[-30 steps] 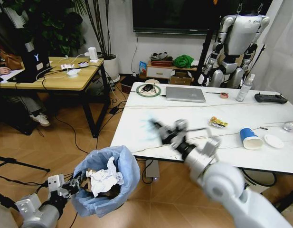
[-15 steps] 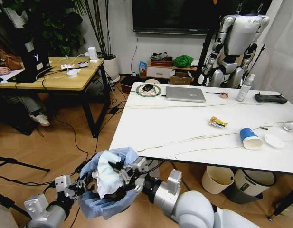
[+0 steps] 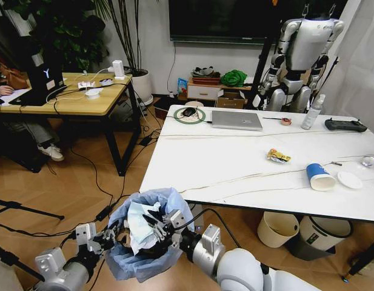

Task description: Pick up the trash bin and place the trash from the table into it.

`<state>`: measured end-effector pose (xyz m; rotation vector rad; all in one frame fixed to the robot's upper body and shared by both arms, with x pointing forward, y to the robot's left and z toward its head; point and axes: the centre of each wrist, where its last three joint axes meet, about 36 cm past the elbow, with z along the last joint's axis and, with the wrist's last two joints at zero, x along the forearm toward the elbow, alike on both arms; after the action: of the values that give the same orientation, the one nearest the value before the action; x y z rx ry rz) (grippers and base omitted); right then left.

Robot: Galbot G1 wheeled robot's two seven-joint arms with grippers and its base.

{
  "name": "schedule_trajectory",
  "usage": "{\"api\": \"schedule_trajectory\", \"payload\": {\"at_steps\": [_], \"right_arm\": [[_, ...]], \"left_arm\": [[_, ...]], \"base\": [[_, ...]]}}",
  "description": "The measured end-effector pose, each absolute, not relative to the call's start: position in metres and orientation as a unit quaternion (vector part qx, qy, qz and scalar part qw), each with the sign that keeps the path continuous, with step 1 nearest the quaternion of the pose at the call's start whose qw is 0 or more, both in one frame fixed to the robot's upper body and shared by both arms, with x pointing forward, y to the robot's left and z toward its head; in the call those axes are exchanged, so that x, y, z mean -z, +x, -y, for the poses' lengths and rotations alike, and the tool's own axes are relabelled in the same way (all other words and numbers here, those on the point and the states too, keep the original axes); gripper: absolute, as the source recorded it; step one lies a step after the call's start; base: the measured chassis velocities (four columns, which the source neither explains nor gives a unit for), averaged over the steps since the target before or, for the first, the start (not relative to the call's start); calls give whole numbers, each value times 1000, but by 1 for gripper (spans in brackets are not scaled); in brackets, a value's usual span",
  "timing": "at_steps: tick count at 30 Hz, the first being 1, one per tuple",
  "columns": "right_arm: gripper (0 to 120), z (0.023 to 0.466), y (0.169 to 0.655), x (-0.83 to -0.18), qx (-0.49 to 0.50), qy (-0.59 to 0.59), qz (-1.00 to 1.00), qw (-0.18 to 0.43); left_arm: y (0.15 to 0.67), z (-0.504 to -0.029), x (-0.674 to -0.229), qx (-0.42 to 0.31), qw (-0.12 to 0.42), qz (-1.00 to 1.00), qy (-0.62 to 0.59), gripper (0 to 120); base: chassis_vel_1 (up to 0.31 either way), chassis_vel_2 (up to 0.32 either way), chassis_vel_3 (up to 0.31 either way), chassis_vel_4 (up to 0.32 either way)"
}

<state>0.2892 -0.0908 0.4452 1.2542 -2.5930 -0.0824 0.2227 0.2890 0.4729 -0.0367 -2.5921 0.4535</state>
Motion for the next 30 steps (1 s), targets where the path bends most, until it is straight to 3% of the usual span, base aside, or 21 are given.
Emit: {"api": "schedule_trajectory", "payload": {"at_steps": [6,13,18,25,30], "right_arm": [[59,98,290,-472,69,429,896,97],[79,132,311,-499,93,360,927,48],[98,182,330,-464,122,263,956,-42],[100,239,325,-422,100,157,982,-35],[100,278,281,-386,81,62,994,-45]], "left_arm": [[225,-294,-466,-161,259,952,-6,0],[227,-298,-459,-155,262,953,0,0],[229,-304,-458,-155,249,956,8,0],[242,-309,-453,-140,250,958,-8,0],[246,-316,-455,-126,246,961,-23,0]], "base": [[0,0,0,0],[0,0,0,0],[0,0,0,0],[0,0,0,0],[0,0,0,0]]}}
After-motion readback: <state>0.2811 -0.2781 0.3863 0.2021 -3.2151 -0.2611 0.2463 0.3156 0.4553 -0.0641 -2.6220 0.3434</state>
